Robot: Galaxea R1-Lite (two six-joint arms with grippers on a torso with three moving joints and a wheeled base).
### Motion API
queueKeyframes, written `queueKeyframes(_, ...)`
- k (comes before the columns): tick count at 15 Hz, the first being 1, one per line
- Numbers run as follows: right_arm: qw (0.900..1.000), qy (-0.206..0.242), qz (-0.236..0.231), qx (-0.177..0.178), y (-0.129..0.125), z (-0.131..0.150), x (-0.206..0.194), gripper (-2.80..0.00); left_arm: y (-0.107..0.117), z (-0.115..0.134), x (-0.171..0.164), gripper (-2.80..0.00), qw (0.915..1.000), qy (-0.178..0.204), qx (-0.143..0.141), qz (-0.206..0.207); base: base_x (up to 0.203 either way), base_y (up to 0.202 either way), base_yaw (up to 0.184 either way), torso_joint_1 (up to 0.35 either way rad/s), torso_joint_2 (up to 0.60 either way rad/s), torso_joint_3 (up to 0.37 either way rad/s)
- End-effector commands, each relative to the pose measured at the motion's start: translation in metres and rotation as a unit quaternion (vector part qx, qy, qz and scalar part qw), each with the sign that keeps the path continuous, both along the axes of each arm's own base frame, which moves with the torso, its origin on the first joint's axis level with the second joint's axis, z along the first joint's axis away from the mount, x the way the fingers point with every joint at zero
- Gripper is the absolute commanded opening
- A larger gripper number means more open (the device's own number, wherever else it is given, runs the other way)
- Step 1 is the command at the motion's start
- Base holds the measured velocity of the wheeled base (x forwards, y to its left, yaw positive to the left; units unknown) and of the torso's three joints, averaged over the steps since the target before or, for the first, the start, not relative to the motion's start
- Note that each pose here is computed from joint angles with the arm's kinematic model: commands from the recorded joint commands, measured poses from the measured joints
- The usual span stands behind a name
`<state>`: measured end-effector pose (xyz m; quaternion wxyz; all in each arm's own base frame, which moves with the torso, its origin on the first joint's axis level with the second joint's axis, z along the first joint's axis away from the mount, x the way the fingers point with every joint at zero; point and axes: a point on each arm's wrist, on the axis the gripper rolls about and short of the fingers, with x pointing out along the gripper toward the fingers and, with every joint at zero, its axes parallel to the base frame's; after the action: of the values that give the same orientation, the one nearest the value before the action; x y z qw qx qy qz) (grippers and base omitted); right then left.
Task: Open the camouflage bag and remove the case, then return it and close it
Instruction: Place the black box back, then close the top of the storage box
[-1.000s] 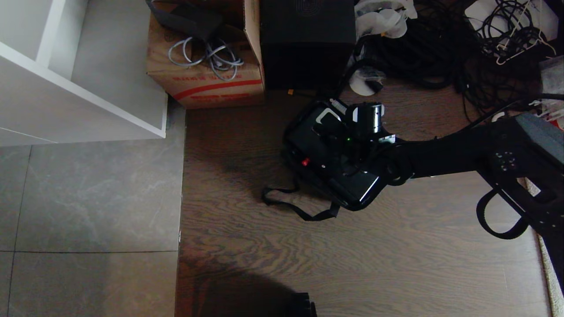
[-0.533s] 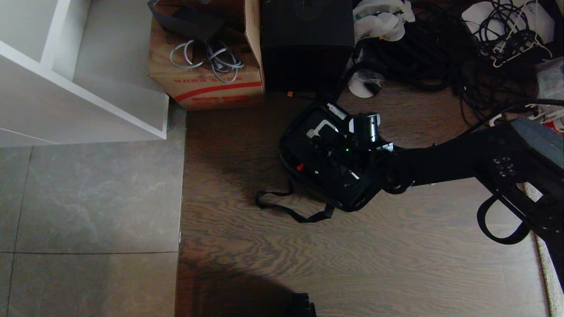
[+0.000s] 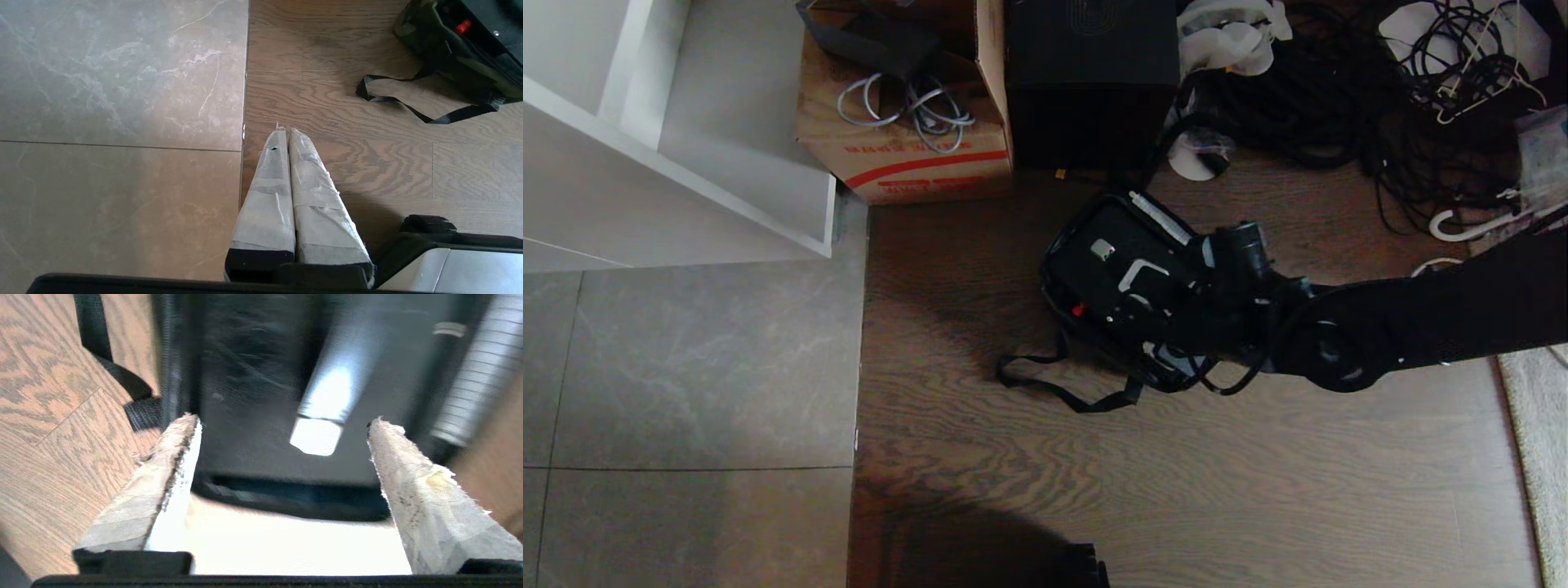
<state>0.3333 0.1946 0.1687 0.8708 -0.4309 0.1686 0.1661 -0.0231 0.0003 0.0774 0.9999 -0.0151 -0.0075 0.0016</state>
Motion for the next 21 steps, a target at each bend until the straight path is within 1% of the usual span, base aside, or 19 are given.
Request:
queueKeyframes(1,0.999,-0.038,0.005,0.022,-0.021,0.052,-0.04,-2.8,0.0,0.0,0.0,-2.8,1.0,0.0,0.0,0.001,0.0,0.0,0.0,0.0,0.0,0.0)
queueKeyframes(2,0.999,-0.037,0.003,0.025,-0.031,0.063,-0.056,-2.8,0.0,0.0,0.0,-2.8,1.0,0.0,0.0,0.001,0.0,0.0,0.0,0.0,0.0,0.0)
queueKeyframes(4,0.999,-0.027,-0.015,0.044,-0.057,0.079,-0.097,-2.8,0.0,0.0,0.0,-2.8,1.0,0.001,0.0,0.001,0.0,0.0,0.0,0.0,0.0,0.0)
queueKeyframes(6,0.997,-0.004,-0.046,0.065,-0.083,0.079,-0.138,-2.8,0.0,0.0,0.0,-2.8,1.0,0.001,0.0,0.001,0.0,0.0,0.0,0.0,0.0,0.0)
queueKeyframes(7,0.993,0.015,-0.069,0.09,-0.095,0.072,-0.156,-2.8,0.0,0.0,0.0,-2.8,1.0,0.0,0.0,0.001,0.0,0.0,0.0,0.0,0.0,0.0)
queueKeyframes(8,0.985,0.037,-0.102,0.135,-0.103,0.064,-0.168,-2.8,0.0,0.0,0.0,-2.8,1.0,0.001,0.0,0.001,0.0,0.0,0.0,0.0,0.0,0.0)
queueKeyframes(9,0.974,0.056,-0.135,0.173,-0.111,0.058,-0.181,-2.8,0.0,0.0,0.0,-2.8,1.0,0.0,0.0,0.001,0.0,0.0,0.0,0.0,0.0,0.0)
queueKeyframes(10,0.968,0.068,-0.156,0.184,-0.12,0.055,-0.195,-2.8,0.0,0.0,0.0,-2.8,1.0,0.001,0.0,0.001,0.0,0.0,0.0,0.0,0.0,0.0)
queueKeyframes(11,0.964,0.086,-0.172,0.182,-0.13,0.052,-0.209,-2.8,0.0,0.0,0.0,-2.8,1.0,0.0,0.0,0.001,0.0,0.0,0.0,0.0,0.0,0.0)
queueKeyframes(12,0.957,0.117,-0.197,0.177,-0.137,0.043,-0.22,-2.8,0.0,0.0,0.0,-2.8,1.0,0.001,0.0,0.001,0.0,0.0,0.0,0.0,0.0,0.0)
queueKeyframes(13,0.946,0.133,-0.217,0.199,-0.139,0.037,-0.222,-2.8,0.0,0.0,0.0,-2.8,1.0,0.0,0.0,0.001,0.0,0.0,0.0,0.0,0.0,0.0)
queueKeyframes(14,0.931,0.148,-0.232,0.241,-0.138,0.035,-0.22,-2.8,0.0,0.0,0.0,-2.8,1.0,0.0,0.0,0.001,0.0,0.0,0.0,0.0,0.0,0.0)
queueKeyframes(15,0.911,0.163,-0.25,0.284,-0.135,0.034,-0.215,-2.8,0.0,0.0,0.0,-2.8,1.0,0.0,0.0,0.001,0.0,0.0,0.0,0.0,0.0,0.0)
queueKeyframes(16,0.889,0.175,-0.274,0.322,-0.132,0.031,-0.205,-2.8,0.0,0.0,0.0,-2.8,1.0,0.0,0.0,0.001,0.0,0.0,0.0,0.0,0.0,0.0)
queueKeyframes(17,0.871,0.174,-0.296,0.351,-0.13,0.029,-0.193,-2.8,0.0,0.0,0.0,-2.8,1.0,0.0,0.0,0.001,0.0,0.0,0.0,0.0,0.0,0.0)
queueKeyframes(18,0.848,0.167,-0.321,0.386,-0.129,0.025,-0.175,-2.8,0.0,0.0,0.0,-2.8,1.0,0.0,0.0,0.001,0.0,0.0,0.0,0.0,0.0,0.0)
queueKeyframes(19,0.824,0.163,-0.335,0.427,-0.128,0.022,-0.157,-2.8,0.0,0.0,0.0,-2.8,1.0,0.0,0.0,0.001,0.0,0.0,0.0,0.0,0.0,0.0)
queueKeyframes(20,0.803,0.165,-0.339,0.461,-0.131,0.022,-0.14,-2.8,0.0,0.0,0.0,-2.8,1.0,0.001,0.0,0.001,0.0,0.0,0.0,0.0,0.0,0.0)
queueKeyframes(21,0.784,0.177,-0.34,0.488,-0.134,0.02,-0.123,-2.8,0.0,0.0,0.0,-2.8,1.0,0.0,0.0,0.001,0.0,0.0,0.0,0.0,0.0,0.0)
